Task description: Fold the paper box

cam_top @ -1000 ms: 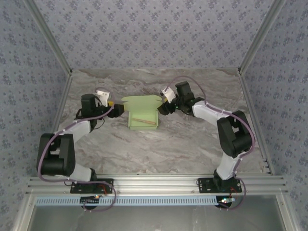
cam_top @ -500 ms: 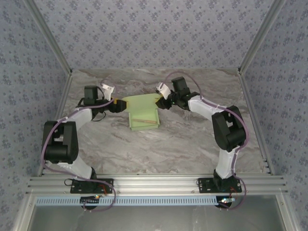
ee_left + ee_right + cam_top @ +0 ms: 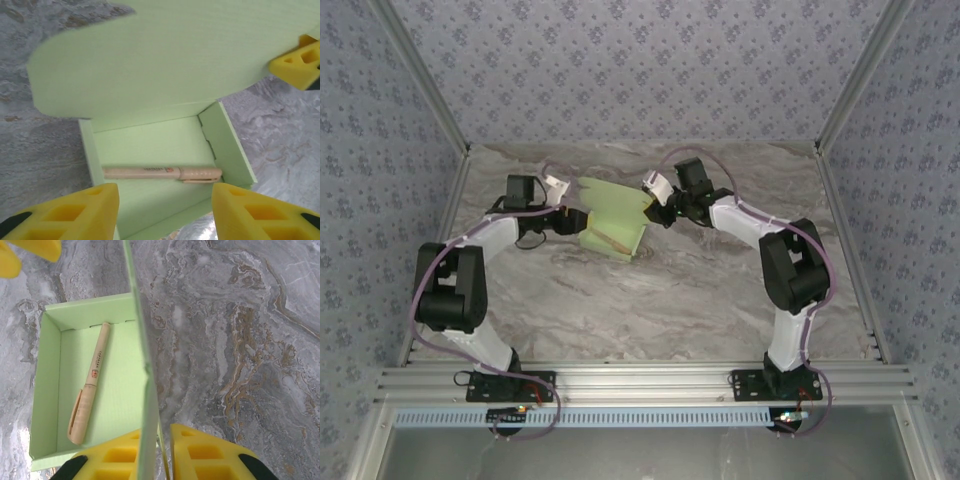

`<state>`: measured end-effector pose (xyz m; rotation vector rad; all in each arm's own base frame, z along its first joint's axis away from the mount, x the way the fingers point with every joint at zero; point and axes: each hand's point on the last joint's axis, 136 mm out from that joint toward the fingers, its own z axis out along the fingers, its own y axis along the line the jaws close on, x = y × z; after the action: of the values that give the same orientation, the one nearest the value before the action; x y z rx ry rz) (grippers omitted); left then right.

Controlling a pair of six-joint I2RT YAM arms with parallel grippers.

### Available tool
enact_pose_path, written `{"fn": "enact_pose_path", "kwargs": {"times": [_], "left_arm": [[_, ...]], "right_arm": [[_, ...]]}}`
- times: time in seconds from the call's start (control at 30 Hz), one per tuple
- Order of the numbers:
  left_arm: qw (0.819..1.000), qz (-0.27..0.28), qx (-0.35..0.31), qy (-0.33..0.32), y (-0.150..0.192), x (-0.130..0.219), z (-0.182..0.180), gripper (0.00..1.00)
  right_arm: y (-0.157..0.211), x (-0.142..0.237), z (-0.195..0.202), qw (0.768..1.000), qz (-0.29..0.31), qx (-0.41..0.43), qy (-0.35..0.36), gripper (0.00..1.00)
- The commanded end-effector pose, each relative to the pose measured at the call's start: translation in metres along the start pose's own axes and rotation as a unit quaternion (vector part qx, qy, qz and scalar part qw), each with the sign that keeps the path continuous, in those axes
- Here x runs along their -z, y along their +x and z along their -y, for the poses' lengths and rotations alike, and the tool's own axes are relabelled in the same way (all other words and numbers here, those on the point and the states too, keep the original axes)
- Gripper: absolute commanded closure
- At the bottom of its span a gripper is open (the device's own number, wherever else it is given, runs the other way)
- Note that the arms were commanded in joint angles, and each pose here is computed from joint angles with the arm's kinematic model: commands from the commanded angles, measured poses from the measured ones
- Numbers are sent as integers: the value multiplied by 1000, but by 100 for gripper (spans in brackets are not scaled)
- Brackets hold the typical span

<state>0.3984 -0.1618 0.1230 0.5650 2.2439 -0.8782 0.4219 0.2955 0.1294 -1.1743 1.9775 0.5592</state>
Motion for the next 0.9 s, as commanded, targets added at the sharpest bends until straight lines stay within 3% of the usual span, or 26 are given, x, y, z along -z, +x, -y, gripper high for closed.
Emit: {"fn": "enact_pose_path", "kwargs": {"times": [0.0, 0.1, 0.37, 0.6, 0.87], "left_arm": [[999, -10, 0, -35, 1, 4, -12, 45], [999, 6, 3, -53, -7, 12, -18, 39], [997, 13, -14, -76, -25, 26, -30, 38], [992, 5, -127, -19, -29, 22, -11, 36], [965, -35, -254, 56, -23, 0, 10, 29]], "right_arm": [[3, -6, -3, 1000, -18, 2, -18, 85], [6, -4, -3, 999, -29, 3, -34, 89], [10, 11, -7, 993, -63, 6, -96, 99], [20, 34, -10, 988, -94, 31, -119, 99], [21, 43, -4, 989, -64, 61, -119, 97]]}}
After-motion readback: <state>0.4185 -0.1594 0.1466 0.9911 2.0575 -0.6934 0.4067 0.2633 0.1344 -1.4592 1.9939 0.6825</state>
